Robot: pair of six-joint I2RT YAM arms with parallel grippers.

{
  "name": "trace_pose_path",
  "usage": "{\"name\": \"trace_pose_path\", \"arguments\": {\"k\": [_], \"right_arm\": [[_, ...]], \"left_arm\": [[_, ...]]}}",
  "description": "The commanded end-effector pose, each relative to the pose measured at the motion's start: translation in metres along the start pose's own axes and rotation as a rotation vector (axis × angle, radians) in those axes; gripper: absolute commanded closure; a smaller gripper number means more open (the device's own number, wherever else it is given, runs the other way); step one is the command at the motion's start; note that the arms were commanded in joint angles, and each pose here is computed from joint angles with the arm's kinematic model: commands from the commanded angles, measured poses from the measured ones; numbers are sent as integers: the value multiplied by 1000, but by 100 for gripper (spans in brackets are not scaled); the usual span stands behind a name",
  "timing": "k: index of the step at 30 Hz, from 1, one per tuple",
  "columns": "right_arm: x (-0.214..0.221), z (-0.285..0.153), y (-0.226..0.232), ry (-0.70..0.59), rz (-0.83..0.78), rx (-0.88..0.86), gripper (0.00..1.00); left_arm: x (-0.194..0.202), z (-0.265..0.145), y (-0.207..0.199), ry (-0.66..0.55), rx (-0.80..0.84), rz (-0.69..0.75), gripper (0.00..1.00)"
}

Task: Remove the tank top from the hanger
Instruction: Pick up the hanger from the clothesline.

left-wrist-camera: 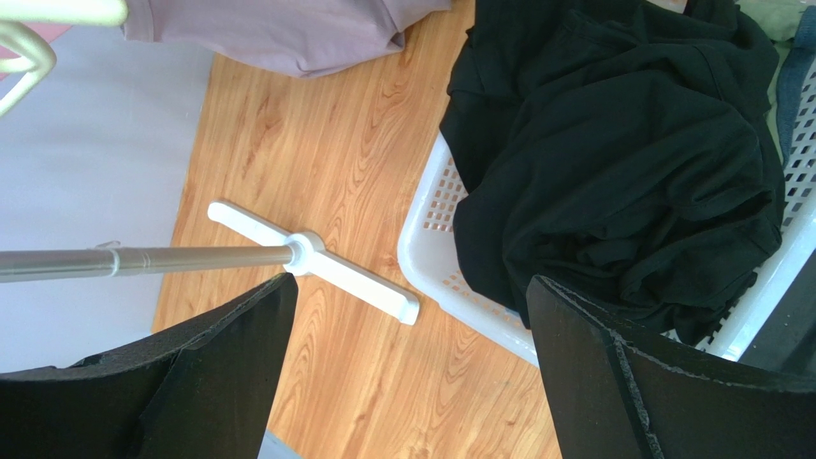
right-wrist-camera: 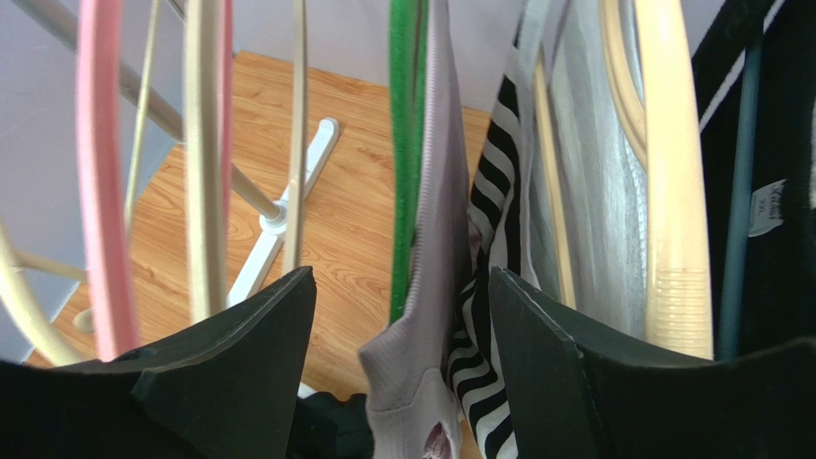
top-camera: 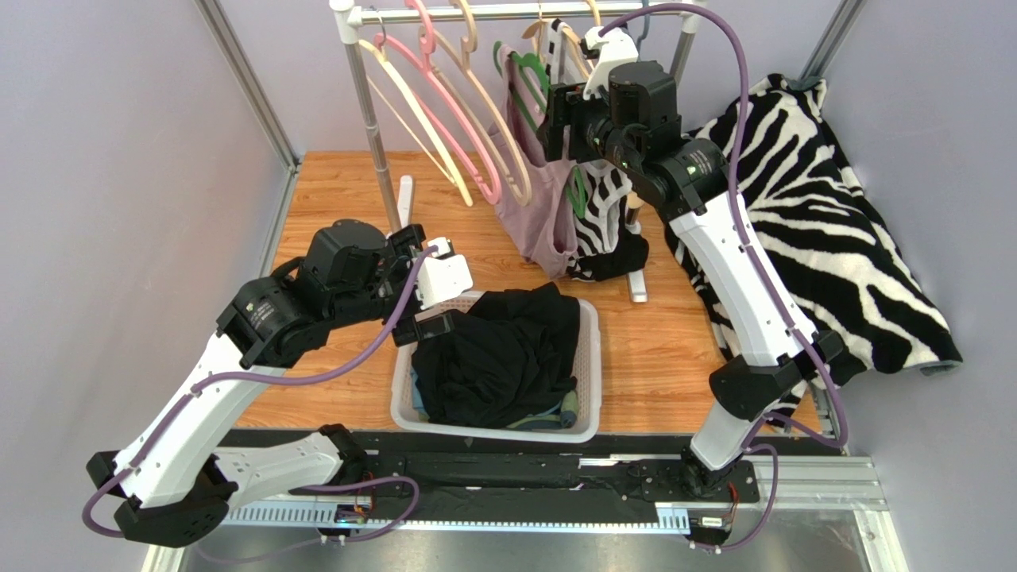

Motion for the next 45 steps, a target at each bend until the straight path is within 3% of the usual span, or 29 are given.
{"name": "trace_pose_path", "arguments": {"k": [1, 8, 11, 12, 14, 15, 17, 20, 24, 33, 45], "right_arm": [[-3, -2, 1, -4, 39, -12, 33], [24, -8, -8, 70, 38, 1, 50], [32, -13, -8, 91, 46, -30, 63], [33, -14, -8, 90, 47, -35, 73], [34, -12, -8, 80, 45, -39, 82], [34, -12, -5, 74, 40, -46, 93], [32, -11, 4, 35, -17, -47, 100], [31, -10, 21, -35, -137, -8, 100], [24, -4, 37, -97, -180, 27, 100], [40, 22, 58, -6, -255, -23, 100], [30, 20, 66, -30, -241, -43, 100]], "left_arm": [[-4, -9, 3, -40, -24, -14, 1], [-4, -8, 3, -45, -26, -17, 1], [-4, -7, 4, -37, -34, -19, 1], [-4, -7, 4, -37, -34, -19, 1], [-6, -8, 4, -43, -33, -21, 1], [-6, -8, 5, -44, -34, -21, 1], [-6, -10, 5, -46, -34, -21, 1], [-6, -11, 5, -46, -33, -22, 1], [-5, -12, 5, -44, -36, -21, 1], [-5, -13, 5, -43, -41, -13, 1], [-1, -10, 3, -29, -42, -8, 1]]}}
Point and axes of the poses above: each gripper's point midway between its finger pads, its own z axis out along the fingers, its own y axis along the line the jaws close on, x = y × z, the point moved 9 cm from there along -z, back along the fingers, and after that the axes turned 9 degrees about z, right-handed, at the moved point
